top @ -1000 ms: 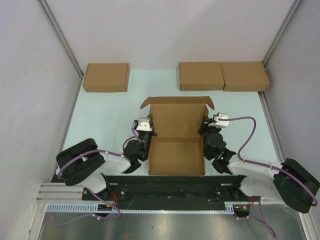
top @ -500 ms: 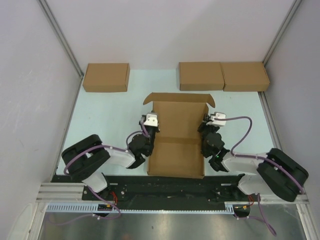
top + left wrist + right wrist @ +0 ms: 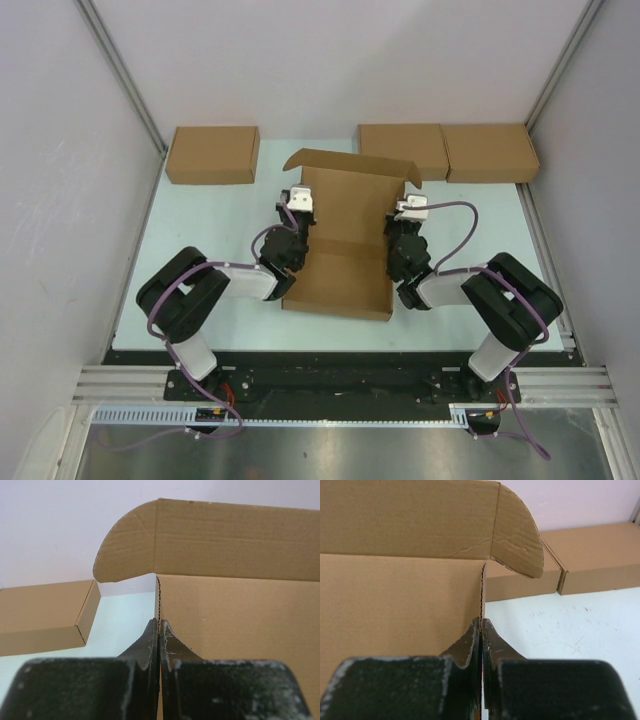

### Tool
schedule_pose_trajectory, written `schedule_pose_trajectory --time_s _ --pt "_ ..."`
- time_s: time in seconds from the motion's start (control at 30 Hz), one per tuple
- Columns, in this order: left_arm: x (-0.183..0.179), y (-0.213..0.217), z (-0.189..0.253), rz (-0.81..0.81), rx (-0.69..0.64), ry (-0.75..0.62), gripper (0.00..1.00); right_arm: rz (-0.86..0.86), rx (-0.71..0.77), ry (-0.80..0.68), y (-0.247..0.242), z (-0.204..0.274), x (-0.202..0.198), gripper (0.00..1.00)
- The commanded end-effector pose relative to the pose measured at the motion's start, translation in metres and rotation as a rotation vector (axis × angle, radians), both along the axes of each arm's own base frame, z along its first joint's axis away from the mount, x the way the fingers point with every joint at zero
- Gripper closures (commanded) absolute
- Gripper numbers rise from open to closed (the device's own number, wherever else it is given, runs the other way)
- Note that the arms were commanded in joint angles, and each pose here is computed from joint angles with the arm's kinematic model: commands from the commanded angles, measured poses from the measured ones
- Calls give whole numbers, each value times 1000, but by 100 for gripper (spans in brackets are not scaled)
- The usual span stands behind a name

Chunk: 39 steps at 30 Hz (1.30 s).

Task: Fold the paper box

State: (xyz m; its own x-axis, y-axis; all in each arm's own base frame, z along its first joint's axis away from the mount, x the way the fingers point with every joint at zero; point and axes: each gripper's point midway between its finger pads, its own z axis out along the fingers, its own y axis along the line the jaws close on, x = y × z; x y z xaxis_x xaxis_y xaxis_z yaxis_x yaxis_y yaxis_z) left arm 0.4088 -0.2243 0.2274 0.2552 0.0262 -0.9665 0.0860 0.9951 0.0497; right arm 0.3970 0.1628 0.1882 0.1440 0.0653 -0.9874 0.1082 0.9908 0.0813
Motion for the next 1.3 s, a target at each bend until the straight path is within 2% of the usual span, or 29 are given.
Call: schedule_pose_trajectory --time_s 0.0,0.13,0.33,0.4,0.6,0.9,1.0,1.07,1.2,1.27 --pt "-40 -14 123 -199 -310 -408 100 137 52 -167 33 50 -5 100" --pt "-44 -18 115 -219 -306 -388 100 167 23 -185 45 58 -14 100" --pt "-60 -5 72 -211 -332 -271 100 139 -30 -150 44 31 -27 100" --pt "-61 -3 72 -199 -314 -273 100 129 -46 -163 41 33 -25 100" --pt "-43 7 116 -163 -285 -395 100 112 -61 -231 32 73 0 100" --pt "-13 10 155 -168 -321 -471 100 123 -65 -275 35 107 29 100" --pt "-11 1 129 -205 -302 -395 99 139 -64 -212 42 91 29 100" --pt "-13 2 108 -217 -334 -330 99 160 -43 -163 44 70 24 100" --pt "-26 9 45 -220 -371 -186 100 193 2 -85 44 38 17 100" --pt "-33 13 36 -218 -398 -184 100 202 14 -64 43 28 13 100"
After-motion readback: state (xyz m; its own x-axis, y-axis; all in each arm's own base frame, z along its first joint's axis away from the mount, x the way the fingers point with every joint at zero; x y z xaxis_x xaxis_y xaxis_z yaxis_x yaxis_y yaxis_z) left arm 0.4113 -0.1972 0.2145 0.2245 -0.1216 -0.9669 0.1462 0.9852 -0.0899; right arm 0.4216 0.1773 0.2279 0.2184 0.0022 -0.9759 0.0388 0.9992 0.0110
